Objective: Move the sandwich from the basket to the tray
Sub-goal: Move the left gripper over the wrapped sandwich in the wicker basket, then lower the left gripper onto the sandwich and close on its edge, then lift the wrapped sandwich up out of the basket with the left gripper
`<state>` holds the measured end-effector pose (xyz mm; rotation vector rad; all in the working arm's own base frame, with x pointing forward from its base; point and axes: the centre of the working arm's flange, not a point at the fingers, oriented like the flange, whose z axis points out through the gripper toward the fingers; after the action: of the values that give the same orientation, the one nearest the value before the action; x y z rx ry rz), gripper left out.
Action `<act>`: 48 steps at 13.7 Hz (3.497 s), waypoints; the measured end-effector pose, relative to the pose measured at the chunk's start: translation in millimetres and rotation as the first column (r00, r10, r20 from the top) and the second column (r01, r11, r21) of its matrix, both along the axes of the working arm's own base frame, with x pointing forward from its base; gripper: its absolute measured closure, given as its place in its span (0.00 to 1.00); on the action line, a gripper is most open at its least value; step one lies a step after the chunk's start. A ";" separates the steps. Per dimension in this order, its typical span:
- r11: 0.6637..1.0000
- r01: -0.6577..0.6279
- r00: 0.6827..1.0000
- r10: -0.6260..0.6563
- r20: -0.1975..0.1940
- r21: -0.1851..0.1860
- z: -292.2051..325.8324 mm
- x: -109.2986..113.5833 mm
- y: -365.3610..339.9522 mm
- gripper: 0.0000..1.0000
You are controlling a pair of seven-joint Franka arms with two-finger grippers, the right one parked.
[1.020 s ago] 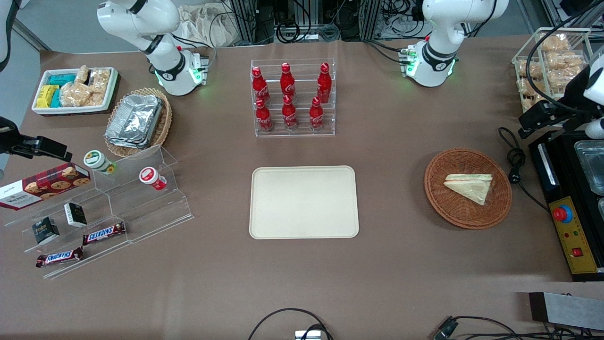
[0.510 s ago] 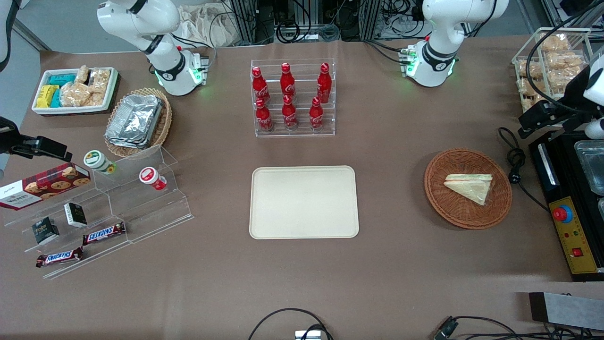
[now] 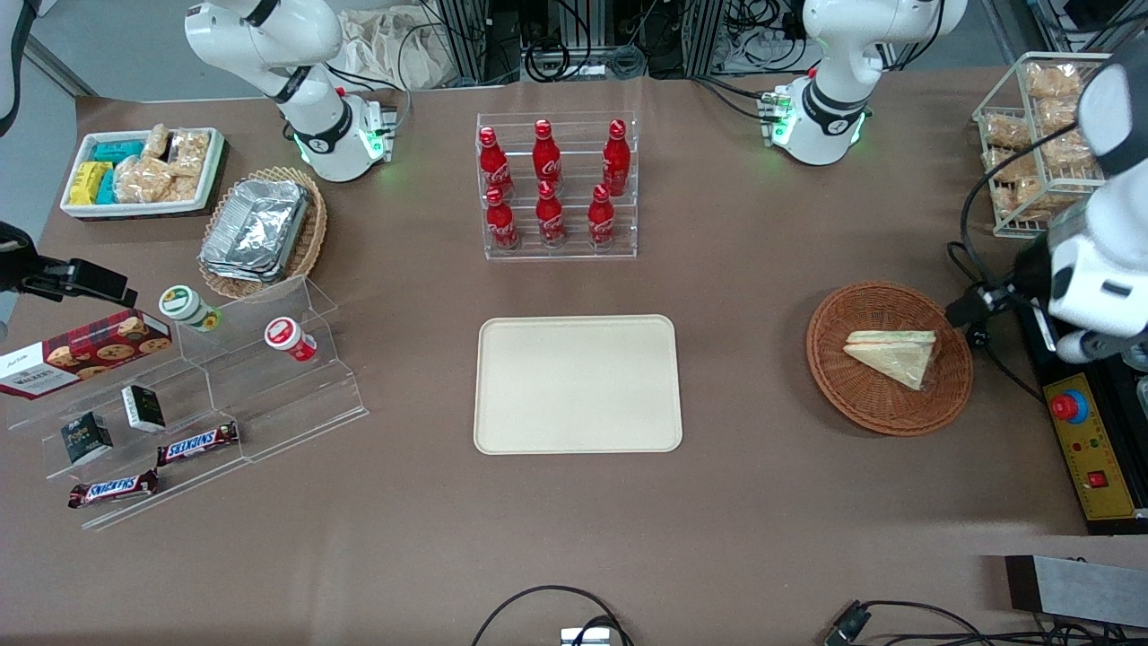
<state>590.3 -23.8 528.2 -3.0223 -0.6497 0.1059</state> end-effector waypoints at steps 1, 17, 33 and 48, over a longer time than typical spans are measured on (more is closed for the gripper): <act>0.999 -0.040 0.999 0.040 0.002 0.003 -19.7 1.5 1.8 0.00; 0.900 -0.426 0.895 0.435 0.100 -0.095 -205.7 -55.0 48.5 0.00; 0.861 -0.505 0.859 0.509 0.063 -0.066 -271.2 -73.2 84.6 0.00; 0.910 -0.412 0.910 0.414 0.023 -0.048 -255.5 -75.5 84.6 0.76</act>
<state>514.8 60.9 272.7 -2.8761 -1.2982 0.0852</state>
